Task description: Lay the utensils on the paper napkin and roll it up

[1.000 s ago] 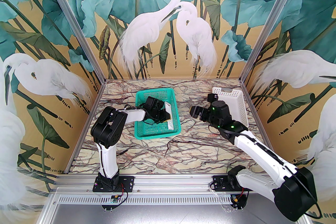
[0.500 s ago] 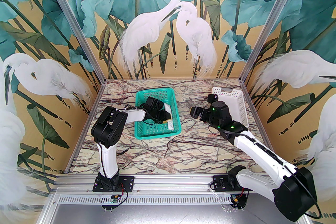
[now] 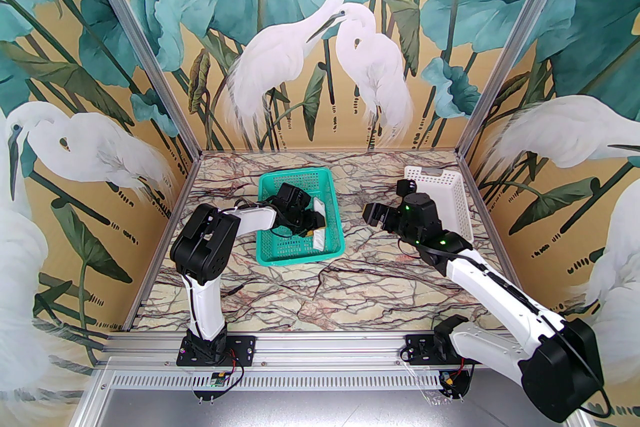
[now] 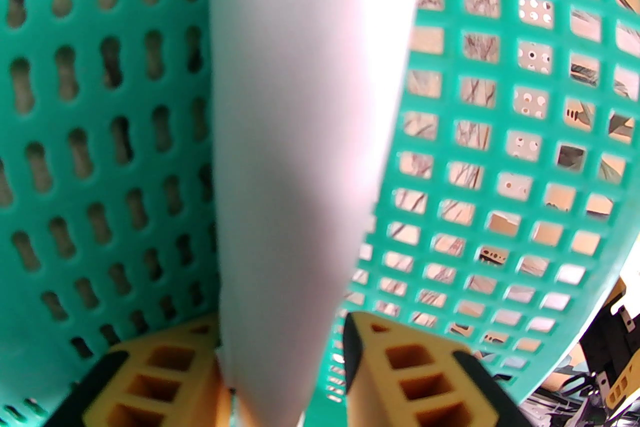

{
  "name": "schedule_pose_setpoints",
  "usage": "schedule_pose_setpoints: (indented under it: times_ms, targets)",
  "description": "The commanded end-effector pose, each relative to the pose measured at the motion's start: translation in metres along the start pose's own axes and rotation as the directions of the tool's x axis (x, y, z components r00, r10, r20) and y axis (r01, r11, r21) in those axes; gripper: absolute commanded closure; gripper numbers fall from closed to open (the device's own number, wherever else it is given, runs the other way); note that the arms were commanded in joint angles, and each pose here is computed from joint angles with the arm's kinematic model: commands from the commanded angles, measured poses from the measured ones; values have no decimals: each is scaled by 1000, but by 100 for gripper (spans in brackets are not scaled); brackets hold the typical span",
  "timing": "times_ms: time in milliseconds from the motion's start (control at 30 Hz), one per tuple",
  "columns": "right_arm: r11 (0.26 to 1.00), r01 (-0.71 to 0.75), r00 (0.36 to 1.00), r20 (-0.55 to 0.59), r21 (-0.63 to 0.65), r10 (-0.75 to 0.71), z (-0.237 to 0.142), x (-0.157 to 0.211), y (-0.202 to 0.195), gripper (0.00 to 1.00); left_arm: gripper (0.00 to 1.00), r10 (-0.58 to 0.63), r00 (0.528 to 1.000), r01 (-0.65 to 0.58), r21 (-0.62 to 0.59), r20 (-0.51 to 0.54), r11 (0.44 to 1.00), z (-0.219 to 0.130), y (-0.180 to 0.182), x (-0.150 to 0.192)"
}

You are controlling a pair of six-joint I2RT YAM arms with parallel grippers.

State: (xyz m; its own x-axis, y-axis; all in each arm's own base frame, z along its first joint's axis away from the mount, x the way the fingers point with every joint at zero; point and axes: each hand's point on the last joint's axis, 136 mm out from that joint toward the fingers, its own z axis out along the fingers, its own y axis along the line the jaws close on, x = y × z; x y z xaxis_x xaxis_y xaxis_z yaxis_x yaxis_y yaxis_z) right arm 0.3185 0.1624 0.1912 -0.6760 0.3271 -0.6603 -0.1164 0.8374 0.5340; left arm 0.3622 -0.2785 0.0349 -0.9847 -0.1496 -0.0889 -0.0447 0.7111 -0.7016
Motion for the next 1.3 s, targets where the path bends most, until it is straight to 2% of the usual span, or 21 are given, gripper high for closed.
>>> schedule_pose_setpoints:
  times_ms: [0, 600, 700, 867, 1067, 1267]
  targets:
    - [1000, 4, 1000, 3, 17, -4, 1, 1, -7, 10, 56, 30, 999, -29, -39, 26, 999, -11, -4, -4]
    - [1000, 7, 1000, -9, 22, -7, 3, 5, -9, 10, 44, 75, 995, -65, -126, 72, 990, -23, 3, -12]
    - [999, 15, 1000, -6, 36, -15, 1, 3, -12, 10, 39, 84, 994, -72, -153, 76, 986, -27, 5, -13]
    - [998, 35, 999, 0, 54, -35, -3, -1, -15, 6, 38, 104, 990, -85, -185, 93, 979, -36, 5, -14]
    - [997, 54, 998, 25, 53, -55, -13, -17, -12, 2, 35, 157, 975, -126, -188, 160, 974, -61, -13, -21]
    - [992, 100, 991, 82, 77, -106, -32, -51, -12, 1, 33, 254, 922, -203, -193, 291, 960, -110, -41, -28]
